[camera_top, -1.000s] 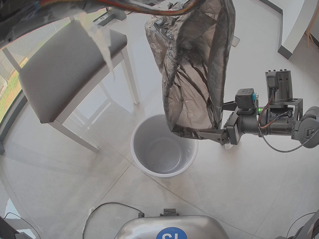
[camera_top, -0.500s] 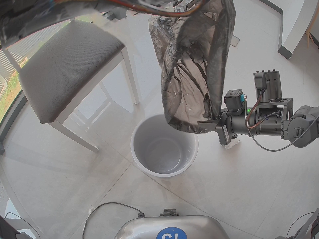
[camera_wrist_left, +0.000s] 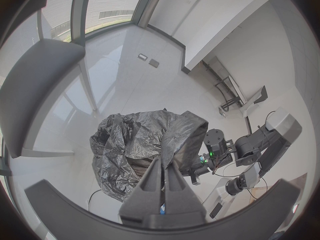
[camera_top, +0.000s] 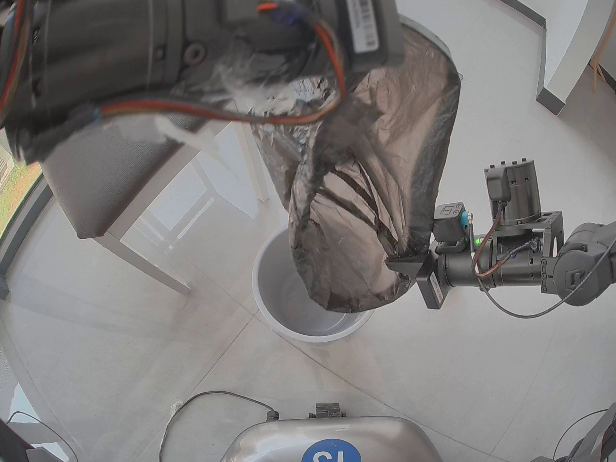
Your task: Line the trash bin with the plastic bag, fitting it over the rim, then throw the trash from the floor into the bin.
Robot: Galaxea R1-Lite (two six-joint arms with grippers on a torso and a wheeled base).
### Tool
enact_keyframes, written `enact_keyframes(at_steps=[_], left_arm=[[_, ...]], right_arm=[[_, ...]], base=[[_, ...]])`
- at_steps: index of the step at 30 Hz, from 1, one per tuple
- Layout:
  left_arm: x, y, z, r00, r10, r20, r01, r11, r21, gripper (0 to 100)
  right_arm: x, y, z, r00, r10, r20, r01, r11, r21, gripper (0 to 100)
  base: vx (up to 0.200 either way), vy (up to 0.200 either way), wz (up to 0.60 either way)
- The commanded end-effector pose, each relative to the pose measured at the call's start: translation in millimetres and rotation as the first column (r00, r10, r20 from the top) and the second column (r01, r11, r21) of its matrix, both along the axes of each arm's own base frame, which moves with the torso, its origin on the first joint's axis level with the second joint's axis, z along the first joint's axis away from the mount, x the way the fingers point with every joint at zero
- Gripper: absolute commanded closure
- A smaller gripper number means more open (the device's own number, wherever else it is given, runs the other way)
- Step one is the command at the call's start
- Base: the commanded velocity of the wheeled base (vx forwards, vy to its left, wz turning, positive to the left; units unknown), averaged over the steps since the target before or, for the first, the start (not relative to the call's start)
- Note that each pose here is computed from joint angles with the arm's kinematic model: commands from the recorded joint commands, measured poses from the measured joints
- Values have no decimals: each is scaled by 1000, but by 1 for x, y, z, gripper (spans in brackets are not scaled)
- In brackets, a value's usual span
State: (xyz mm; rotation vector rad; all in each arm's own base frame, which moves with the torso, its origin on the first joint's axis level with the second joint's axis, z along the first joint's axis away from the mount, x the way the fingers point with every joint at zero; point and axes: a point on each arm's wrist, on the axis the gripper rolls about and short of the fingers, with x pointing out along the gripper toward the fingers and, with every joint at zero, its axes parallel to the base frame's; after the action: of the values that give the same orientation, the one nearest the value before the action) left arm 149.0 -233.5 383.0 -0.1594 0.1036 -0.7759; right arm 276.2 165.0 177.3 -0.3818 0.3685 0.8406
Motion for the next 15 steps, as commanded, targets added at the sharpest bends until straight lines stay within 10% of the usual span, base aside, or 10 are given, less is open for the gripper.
enact_keyframes(at_steps=[1, 15], left_arm=[[-4, 30, -15, 998, 51, -35, -49, 997, 53, 100], [-5, 50, -59, 961, 135, -242, -76, 969, 236, 100]], right_arm=[[-15, -3, -14, 999, 21, -44, -22, 999, -27, 100], [-56, 13, -70, 966, 126, -225, -154, 982, -112, 100]], base=[[0, 0, 0], [0, 0, 0]])
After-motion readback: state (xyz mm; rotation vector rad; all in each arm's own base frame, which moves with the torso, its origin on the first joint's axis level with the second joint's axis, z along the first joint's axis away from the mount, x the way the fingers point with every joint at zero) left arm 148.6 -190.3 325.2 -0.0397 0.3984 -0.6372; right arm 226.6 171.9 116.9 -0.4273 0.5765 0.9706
